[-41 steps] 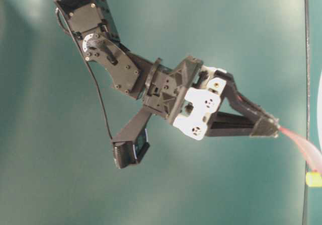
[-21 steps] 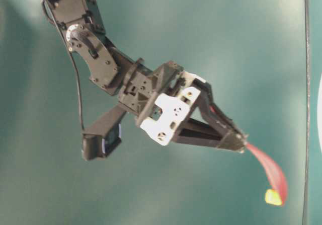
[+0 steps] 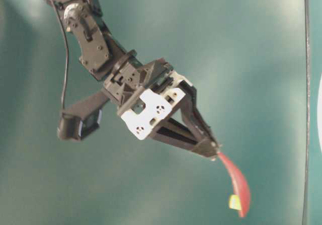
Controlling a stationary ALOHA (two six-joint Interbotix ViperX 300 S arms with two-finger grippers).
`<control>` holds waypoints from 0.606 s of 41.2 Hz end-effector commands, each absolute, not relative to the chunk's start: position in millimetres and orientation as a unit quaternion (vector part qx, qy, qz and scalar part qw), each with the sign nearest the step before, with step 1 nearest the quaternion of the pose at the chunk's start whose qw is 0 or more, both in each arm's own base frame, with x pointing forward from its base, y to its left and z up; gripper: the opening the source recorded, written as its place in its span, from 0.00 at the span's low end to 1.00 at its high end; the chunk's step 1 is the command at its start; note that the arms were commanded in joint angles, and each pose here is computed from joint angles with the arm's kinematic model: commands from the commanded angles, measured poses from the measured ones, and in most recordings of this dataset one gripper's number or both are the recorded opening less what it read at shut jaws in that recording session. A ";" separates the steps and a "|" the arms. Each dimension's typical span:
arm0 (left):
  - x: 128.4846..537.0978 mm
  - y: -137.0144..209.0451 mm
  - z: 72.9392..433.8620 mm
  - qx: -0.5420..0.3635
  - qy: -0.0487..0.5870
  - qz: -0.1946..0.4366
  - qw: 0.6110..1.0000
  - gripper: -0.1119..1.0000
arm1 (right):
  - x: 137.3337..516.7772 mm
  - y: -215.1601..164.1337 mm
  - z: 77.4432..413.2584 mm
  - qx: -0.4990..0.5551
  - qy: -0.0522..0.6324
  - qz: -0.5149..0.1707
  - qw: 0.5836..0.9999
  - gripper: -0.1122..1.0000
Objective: Scoop the yellow hexagonal prism block from the bowl with a spoon using the right arm.
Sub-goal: 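Lift the spoon with the block up and out of the bowl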
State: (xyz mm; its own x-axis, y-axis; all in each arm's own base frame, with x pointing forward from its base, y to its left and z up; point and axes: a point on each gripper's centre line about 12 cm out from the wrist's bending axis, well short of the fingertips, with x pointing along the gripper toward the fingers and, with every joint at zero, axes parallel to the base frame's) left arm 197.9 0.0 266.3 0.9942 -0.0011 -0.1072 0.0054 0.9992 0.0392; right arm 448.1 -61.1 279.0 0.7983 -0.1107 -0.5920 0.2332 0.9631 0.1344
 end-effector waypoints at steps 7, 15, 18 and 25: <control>199.9 0.0 268.4 0.020 0.053 -0.002 0.998 0.11 | 426.9 -57.5 316.3 0.070 0.179 -0.079 0.978 0.31; 199.8 0.0 267.8 0.020 0.054 -0.002 0.998 0.11 | 391.4 -50.9 327.6 0.066 0.101 -0.069 0.990 0.31; 199.9 0.0 268.4 0.020 0.053 -0.002 0.998 0.11 | 377.3 -47.2 325.8 0.068 0.098 -0.067 0.991 0.31; 200.0 -0.3 268.6 0.021 0.052 -0.003 0.998 0.11 | 351.4 -38.5 326.6 0.067 0.093 -0.059 0.992 0.31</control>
